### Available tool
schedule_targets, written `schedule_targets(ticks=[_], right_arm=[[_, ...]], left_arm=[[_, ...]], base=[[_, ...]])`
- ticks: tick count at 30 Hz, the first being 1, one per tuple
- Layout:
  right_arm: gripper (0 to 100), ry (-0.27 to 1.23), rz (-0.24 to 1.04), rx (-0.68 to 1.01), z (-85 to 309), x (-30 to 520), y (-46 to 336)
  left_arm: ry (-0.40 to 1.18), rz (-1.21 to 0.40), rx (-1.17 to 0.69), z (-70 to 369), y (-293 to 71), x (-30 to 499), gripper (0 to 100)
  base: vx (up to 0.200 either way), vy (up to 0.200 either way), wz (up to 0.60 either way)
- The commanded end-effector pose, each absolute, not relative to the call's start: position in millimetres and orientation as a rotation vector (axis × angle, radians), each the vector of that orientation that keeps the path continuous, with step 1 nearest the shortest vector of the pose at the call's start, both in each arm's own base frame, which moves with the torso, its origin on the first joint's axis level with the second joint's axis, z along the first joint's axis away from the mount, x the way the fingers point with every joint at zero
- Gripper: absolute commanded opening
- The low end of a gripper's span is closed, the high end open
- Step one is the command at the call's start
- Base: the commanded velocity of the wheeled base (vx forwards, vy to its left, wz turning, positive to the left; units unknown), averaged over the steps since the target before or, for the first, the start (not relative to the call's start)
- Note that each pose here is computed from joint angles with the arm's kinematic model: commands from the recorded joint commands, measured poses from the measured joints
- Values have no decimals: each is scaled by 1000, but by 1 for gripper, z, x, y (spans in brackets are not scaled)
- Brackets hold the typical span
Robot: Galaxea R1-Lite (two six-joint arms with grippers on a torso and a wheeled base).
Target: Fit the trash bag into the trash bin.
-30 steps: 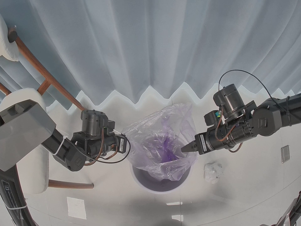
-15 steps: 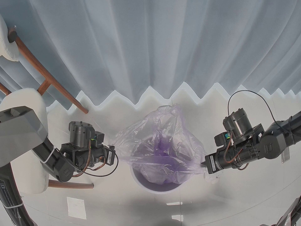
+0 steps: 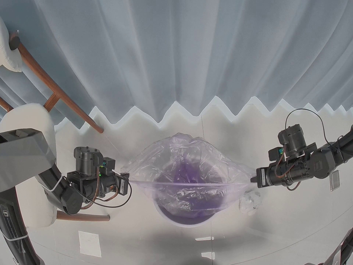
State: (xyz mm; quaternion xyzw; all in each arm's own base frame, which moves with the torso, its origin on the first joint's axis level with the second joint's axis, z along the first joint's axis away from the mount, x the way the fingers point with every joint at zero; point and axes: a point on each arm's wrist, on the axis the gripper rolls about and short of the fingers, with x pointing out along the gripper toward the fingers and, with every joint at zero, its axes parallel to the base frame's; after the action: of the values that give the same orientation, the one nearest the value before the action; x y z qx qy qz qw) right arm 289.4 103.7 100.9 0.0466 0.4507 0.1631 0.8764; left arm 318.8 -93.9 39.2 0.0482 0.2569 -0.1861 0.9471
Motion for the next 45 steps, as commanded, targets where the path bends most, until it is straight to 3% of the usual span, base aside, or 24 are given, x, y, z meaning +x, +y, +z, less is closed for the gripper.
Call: schedule_targets(ticks=[1,11,29,45], right_arm=[[0,869,324,138,108,324,100],[0,821,335,144,104,370,114],[0,1072,253,142,79,401,103],[0,1352,387,195,102,359,99]], left_arm=[[477,-377,63,44,-92,348,0],[591,-382,-19,67,-109,381,0],[869,-356,-12,42,-106,383,0],[1054,-450,-1,61,-119,344,0]], base=[[0,0,0],[0,0,0],[0,0,0],[0,0,0]])
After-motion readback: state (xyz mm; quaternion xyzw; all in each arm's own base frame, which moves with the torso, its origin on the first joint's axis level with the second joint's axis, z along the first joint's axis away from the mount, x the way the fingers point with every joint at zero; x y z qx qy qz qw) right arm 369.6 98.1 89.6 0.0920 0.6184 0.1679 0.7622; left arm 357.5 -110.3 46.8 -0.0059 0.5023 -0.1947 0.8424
